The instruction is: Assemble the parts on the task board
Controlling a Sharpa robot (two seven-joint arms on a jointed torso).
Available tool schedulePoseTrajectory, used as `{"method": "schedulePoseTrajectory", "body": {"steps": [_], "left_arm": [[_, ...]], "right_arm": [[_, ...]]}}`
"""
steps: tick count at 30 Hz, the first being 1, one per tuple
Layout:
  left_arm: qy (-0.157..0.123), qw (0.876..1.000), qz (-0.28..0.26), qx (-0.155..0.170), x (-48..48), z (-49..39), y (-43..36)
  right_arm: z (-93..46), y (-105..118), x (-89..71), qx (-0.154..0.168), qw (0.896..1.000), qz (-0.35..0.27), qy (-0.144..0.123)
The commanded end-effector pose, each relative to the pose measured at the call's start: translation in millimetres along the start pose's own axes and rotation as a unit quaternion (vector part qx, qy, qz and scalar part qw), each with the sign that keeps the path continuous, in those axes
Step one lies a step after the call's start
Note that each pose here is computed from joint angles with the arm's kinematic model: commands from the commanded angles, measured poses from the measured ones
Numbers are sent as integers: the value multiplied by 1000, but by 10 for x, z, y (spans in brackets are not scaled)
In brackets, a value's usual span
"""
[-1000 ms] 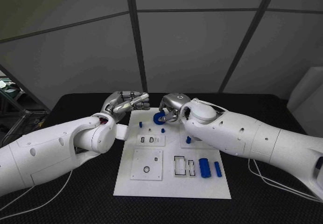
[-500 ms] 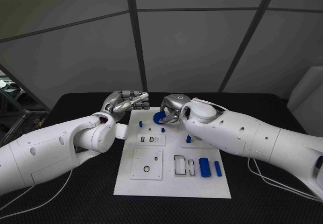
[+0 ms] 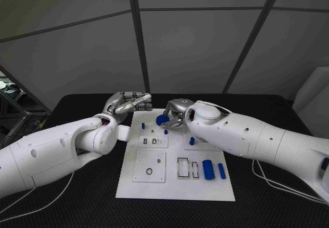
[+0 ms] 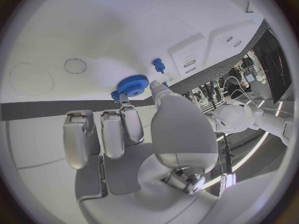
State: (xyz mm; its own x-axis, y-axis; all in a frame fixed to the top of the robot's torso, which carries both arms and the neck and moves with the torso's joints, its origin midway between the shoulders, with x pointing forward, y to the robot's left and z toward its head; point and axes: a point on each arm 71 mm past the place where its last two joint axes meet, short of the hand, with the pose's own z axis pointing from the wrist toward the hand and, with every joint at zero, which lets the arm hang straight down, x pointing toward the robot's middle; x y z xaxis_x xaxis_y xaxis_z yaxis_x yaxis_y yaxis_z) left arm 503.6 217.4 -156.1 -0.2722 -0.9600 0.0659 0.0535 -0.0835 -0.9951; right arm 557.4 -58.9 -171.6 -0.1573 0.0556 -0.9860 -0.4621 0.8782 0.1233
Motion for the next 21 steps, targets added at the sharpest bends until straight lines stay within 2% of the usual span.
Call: {"method": "schedulePoseTrajectory", "body": {"steps": [1,5,12,18,21], "left_arm": [[4,1000,0,3,6,6,-15],[3,1000,0,3,-1,6,-14],[1,1000,1,3,-18,4,-15],[-2,1000,3,3,-54,-5,-17],[-5,1000,4,3,-79,-10,-18]], "right_arm": [[-1,14,63,-7,999,13,30],[-16,-28,55,-2,1000,16,20],[-94,-103,-29,-9,999,21,-43],[-296,-261,-148,-28,990,63,-120],[-426,-441,-193,-26,986,102,-127]]}}
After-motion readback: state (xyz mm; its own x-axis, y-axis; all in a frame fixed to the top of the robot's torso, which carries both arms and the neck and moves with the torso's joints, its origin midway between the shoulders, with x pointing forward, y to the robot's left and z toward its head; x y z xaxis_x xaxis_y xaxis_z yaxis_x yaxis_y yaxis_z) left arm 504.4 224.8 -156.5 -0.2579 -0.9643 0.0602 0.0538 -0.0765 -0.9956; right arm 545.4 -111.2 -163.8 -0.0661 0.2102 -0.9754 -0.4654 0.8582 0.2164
